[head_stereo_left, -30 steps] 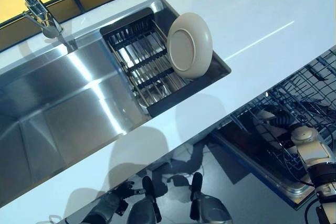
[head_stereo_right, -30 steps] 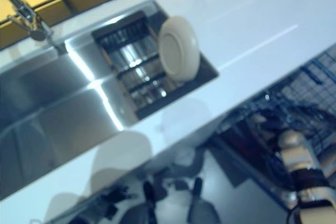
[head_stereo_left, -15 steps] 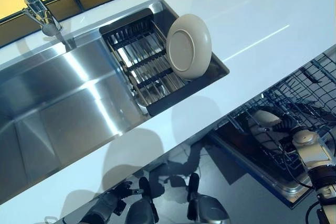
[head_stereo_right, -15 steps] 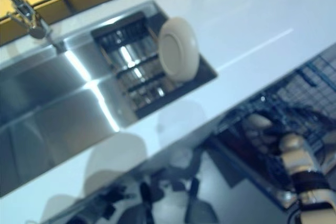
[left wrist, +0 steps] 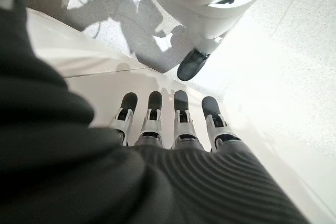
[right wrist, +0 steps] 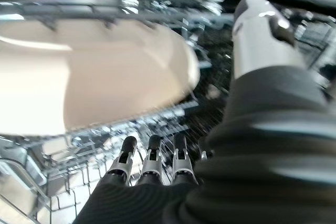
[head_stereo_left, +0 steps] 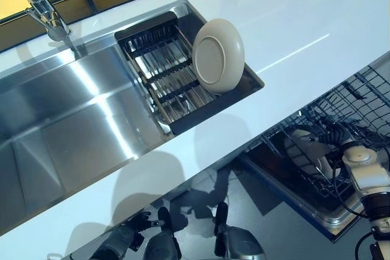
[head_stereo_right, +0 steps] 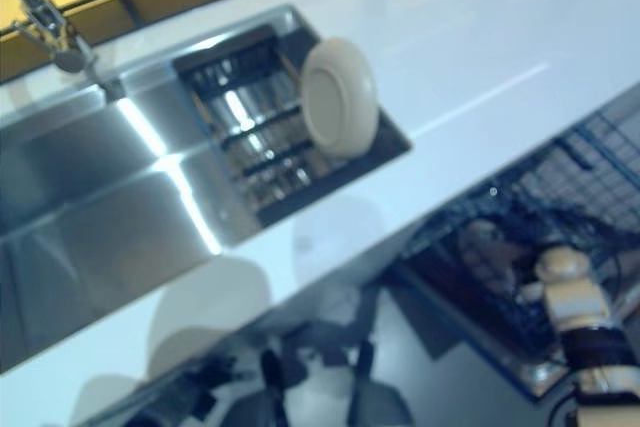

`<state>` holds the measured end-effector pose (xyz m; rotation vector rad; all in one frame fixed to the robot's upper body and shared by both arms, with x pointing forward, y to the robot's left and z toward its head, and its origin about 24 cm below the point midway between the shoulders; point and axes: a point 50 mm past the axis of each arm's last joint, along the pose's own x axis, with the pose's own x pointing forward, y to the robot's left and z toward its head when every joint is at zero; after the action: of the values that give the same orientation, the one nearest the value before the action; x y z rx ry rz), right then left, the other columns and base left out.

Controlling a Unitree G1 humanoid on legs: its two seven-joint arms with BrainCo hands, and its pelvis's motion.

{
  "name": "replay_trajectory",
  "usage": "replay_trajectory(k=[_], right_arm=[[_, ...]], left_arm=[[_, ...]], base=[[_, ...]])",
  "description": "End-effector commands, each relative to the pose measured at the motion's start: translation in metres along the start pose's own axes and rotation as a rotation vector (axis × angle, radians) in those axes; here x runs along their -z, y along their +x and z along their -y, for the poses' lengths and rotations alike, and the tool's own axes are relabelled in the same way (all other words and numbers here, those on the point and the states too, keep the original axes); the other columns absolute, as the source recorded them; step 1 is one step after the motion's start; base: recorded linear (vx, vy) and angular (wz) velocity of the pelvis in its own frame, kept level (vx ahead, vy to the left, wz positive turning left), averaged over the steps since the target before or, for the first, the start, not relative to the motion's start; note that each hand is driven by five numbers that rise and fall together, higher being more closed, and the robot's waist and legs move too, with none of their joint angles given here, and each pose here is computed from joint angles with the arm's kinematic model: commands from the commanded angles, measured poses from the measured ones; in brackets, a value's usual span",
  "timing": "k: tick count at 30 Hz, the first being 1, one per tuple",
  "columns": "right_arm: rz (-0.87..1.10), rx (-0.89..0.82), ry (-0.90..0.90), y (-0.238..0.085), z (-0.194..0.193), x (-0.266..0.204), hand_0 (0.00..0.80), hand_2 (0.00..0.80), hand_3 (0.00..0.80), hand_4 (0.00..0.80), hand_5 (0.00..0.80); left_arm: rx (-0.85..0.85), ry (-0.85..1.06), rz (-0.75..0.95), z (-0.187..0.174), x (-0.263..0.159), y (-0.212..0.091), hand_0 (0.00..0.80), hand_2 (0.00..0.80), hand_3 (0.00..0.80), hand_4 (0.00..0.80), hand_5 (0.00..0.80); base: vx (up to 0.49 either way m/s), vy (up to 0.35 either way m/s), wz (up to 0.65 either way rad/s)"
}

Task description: Take plates into dishwasher

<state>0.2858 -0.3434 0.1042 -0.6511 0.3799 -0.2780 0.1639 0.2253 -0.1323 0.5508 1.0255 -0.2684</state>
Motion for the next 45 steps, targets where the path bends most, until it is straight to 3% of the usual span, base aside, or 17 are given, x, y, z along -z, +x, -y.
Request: replay_trajectory(k=[1,17,23,30,37,45], right_arm=[[0.12,0.098,0.011,-0.007,0.026,-0.022,0.0,0.0,0.0,0.0,0.0],[0.311,0.281,0.099,-0.029,0.078,-0.055,0.0,0.0,0.0,0.0,0.0],[0.502,0.172,0.284,-0.035,0.077,-0.104,0.0,0.0,0.0,0.0,0.0],[0.615,0.083,0.38,-0.033,0.061,-0.151,0.0,0.0,0.0,0.0,0.0],[0.567,-0.009,0.431,-0.024,0.04,-0.176,0.0,0.0,0.0,0.0,0.0],[0.385,-0.057,0.473,0.001,0.02,-0.181,0.0,0.0,0.0,0.0,0.0]], left_arm=[[-0.084,0.005,0.028,-0.026,-0.006,-0.001,0.0,0.0,0.0,0.0,0.0],[-0.081,-0.002,0.005,-0.018,0.005,-0.002,0.0,0.0,0.0,0.0,0.0],[-0.071,0.005,-0.022,-0.018,0.01,-0.002,0.0,0.0,0.0,0.0,0.0],[-0.047,0.023,-0.053,-0.011,0.016,-0.001,0.0,0.0,0.0,0.0,0.0],[-0.023,0.041,-0.075,-0.006,0.017,0.0,0.0,0.0,0.0,0.0,0.0],[0.01,0.059,-0.087,0.004,0.015,0.002,0.0,0.0,0.0,0.0,0.0]], base=[[0.0,0.0,0.0],[0.01,0.015,-0.03],[0.024,0.031,-0.02],[0.046,0.07,-0.01],[0.058,0.068,0.01],[0.053,0.068,0.05]])
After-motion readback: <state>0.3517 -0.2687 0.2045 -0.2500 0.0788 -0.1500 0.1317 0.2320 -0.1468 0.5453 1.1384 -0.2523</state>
